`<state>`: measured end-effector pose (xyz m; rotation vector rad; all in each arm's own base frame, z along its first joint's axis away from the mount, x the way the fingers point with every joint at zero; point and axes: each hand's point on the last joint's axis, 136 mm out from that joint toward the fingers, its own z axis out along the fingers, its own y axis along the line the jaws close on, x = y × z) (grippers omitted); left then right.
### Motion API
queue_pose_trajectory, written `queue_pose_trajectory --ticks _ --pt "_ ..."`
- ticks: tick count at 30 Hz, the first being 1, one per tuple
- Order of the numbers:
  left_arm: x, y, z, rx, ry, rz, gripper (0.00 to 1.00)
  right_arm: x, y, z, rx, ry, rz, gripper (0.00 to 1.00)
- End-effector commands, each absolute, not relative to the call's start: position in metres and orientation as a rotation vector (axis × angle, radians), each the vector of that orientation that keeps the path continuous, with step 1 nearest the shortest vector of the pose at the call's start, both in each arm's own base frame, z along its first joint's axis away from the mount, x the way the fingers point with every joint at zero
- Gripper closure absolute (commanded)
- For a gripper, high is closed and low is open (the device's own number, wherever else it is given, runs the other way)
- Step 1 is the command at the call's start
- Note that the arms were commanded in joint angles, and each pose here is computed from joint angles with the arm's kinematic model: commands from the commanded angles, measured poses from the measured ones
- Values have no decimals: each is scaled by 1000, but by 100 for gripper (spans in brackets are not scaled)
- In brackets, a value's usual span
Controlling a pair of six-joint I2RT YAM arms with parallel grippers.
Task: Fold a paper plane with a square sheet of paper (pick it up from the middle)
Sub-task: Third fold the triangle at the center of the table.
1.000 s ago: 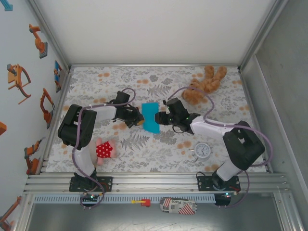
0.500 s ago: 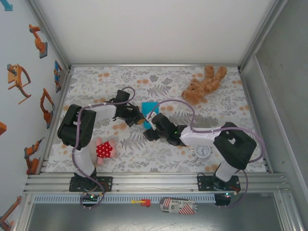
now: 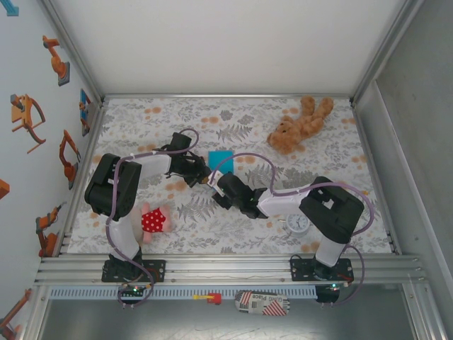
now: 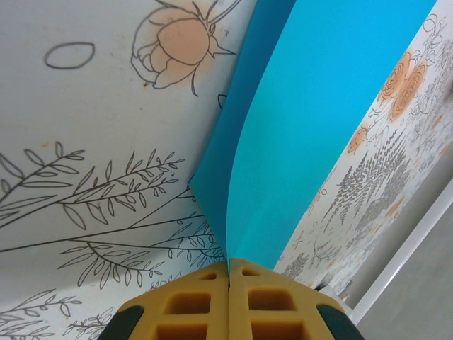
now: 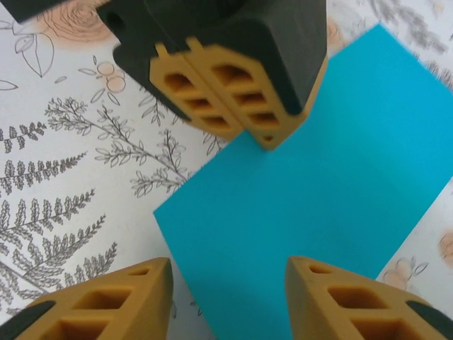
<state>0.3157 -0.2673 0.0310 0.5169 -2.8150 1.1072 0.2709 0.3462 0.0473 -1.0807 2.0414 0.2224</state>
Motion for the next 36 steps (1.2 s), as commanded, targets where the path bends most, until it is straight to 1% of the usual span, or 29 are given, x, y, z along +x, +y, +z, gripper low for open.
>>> queue_pose_trajectory --ticks 1,7,12,15,18,21,24,27,32,36 --pt "316 -272 47 508 -2809 1137 96 280 354 64 -1067 1956 218 59" --pt "316 -274 47 506 -2806 1138 96 281 357 61 -1078 1952 215 68" --pt "316 -273 48 507 -2806 1141 95 282 359 57 -1088 1960 209 76" --pt "315 -273 49 508 -2805 1142 95 280 359 54 -1100 1967 211 83" --pt "317 -272 52 512 -2807 1149 92 278 360 52 -1114 1976 220 92" --pt "318 -267 56 526 -2813 1149 86 275 360 53 -1118 1981 248 100" --pt "325 -253 60 566 -2840 1140 77 272 360 56 -1108 1998 294 100" --pt "334 -236 68 599 -2885 1139 71 266 360 56 -1099 2021 367 100" --pt "343 -235 85 547 -2938 1213 69 256 361 56 -1083 2076 494 100" --pt "346 -244 84 511 -2939 1239 69 253 361 53 -1046 2115 571 100"
